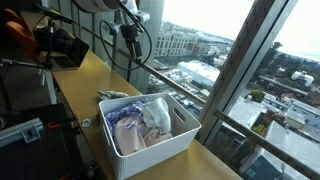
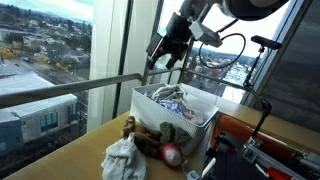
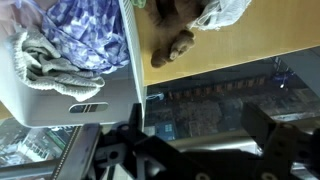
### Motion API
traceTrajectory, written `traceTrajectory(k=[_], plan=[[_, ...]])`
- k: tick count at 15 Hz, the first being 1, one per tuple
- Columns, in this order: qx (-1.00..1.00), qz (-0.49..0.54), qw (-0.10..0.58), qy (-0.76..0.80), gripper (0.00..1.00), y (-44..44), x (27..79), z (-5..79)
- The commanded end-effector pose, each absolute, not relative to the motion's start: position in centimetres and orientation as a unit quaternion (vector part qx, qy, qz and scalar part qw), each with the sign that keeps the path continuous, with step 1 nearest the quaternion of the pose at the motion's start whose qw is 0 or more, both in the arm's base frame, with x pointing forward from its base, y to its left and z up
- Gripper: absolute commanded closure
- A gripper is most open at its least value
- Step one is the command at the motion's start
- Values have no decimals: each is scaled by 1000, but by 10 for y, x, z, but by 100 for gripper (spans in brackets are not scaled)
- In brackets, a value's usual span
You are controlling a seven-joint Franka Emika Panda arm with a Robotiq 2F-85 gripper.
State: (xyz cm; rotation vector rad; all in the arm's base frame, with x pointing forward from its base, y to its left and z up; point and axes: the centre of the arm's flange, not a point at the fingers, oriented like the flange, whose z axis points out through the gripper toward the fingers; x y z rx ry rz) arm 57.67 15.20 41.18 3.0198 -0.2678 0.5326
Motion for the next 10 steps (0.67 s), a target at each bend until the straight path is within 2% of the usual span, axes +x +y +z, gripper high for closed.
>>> traceTrajectory(k=[1, 10], plan=[[982, 173, 52, -55, 0, 199, 570, 361], [988, 114, 103, 1, 0, 256, 571, 190]])
